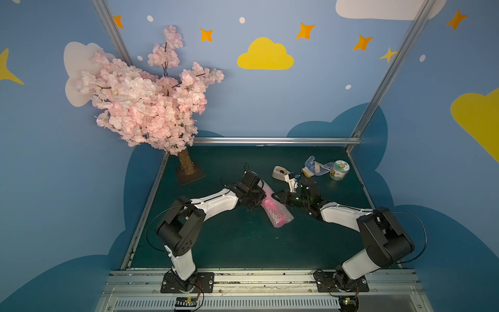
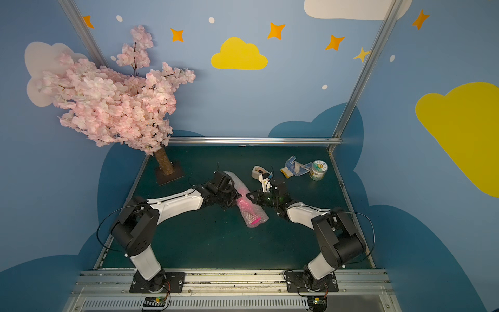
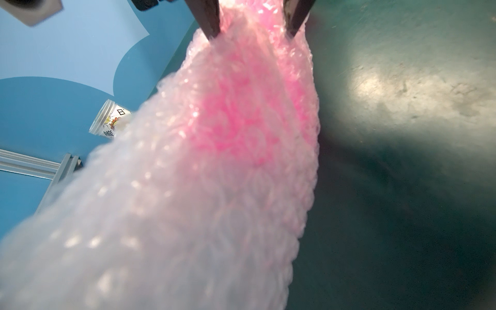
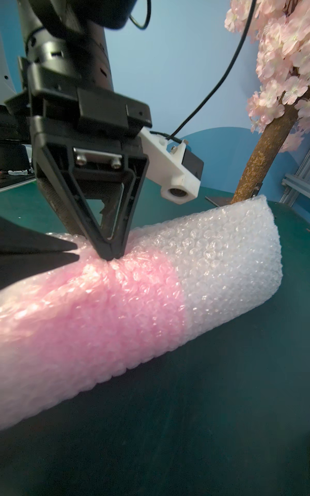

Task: Wrap wine glasses in bubble wrap
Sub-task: Stick the tape on the bubble wrap.

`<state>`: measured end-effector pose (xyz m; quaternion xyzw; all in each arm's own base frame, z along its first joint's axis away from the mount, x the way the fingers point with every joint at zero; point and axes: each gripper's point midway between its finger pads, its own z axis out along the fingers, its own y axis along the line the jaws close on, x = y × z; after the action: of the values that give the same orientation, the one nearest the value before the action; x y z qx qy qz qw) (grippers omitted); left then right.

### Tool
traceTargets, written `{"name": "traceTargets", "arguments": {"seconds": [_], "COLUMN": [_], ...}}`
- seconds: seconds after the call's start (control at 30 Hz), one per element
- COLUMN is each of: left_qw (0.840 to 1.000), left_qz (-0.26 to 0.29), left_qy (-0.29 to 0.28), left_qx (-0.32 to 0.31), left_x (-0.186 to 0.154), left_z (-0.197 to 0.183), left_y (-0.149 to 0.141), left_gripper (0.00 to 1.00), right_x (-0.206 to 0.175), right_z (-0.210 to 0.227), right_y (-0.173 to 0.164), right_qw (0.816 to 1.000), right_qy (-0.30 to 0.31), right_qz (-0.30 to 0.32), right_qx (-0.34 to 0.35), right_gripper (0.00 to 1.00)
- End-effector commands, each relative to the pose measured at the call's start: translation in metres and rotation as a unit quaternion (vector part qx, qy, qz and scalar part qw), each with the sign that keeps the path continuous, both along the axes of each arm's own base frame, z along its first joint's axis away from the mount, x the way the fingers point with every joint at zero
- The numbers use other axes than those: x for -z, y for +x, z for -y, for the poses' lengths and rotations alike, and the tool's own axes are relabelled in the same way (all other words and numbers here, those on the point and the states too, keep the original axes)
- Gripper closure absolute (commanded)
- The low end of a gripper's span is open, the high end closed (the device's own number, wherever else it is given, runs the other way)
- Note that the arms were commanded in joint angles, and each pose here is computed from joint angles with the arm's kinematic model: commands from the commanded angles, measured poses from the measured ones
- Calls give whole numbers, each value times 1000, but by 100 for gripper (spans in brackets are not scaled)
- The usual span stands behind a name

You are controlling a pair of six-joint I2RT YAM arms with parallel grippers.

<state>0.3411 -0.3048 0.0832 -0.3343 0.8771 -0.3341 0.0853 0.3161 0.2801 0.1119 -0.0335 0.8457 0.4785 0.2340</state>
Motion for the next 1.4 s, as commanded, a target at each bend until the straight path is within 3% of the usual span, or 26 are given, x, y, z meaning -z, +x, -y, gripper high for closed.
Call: {"name": "traceTargets", "arguments": {"seconds": [0.0,0.23,0.6,1.37], "left_qw": [998,998,998,998], "left_qz": [-48,-47,-47,-44], "left_qy": [36,35,33,31], "left_qx": [13,13,12,15], "left_x": [27,27,28,25], "left_z": [-9,-10,-10,-8], "left_y": [-19,-19,-18,-16], "left_gripper": [63,63,64,64], "right_x": [3,9,-28,8], "right_z": [-8,-14,3,-10], "right_y": [1,1,-4,-19], "right_qw": [1000,999,999,999], "right_qy": [10,21,19,21], "right_qz": [1,-4,41,-1], "right_qx": [-16,-29,-14,-45], "right_gripper": [100,100,100,100]}}
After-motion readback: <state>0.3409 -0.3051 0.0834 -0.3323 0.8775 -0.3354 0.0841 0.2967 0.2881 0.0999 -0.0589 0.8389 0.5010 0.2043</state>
